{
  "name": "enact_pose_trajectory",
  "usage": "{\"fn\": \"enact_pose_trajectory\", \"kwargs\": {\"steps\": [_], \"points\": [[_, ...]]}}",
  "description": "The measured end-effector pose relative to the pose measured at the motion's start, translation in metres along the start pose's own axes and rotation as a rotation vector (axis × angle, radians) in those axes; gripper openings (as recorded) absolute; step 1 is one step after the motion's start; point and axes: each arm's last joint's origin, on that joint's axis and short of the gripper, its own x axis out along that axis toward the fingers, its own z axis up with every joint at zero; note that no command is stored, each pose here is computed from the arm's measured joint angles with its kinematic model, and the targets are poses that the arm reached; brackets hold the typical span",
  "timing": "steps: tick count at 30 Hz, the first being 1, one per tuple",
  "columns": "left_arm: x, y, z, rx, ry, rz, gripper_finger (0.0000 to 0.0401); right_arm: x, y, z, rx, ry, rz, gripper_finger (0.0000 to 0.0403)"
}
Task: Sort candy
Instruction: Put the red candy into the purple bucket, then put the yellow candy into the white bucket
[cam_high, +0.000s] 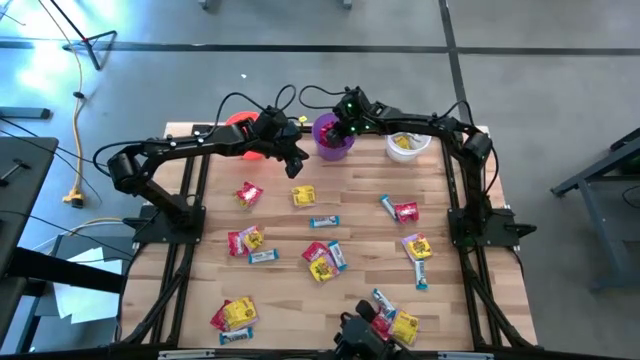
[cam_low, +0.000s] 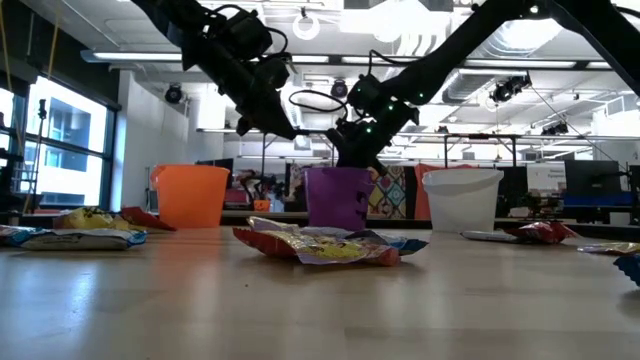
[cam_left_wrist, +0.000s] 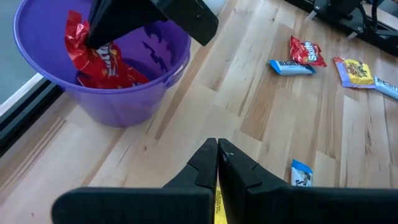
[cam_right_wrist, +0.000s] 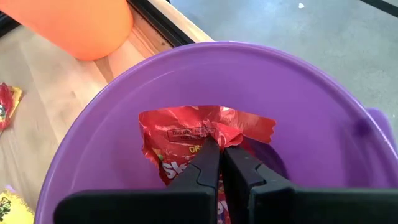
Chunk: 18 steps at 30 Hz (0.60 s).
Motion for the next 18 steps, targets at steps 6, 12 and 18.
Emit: {"fn": "enact_pose_trajectory", "kwargs": {"steps": [6,12,18], "points": [[0.0,0.0,0.0,0.0,0.0,0.0,0.0,0.0,-0.001,-0.001,0.003,0.005,-0.029,0.002],[0.0,0.0,0.0,-0.008,0.0,0.0,0.0,-0.003,-0.001,0.004,0.005,0.03,-0.071,0.0069],[0.0,0.0,0.0,-0.009,0.0,0.0,0.0,-0.014,0.006,0.024,0.008,0.014,-0.072,0.0116]]}}
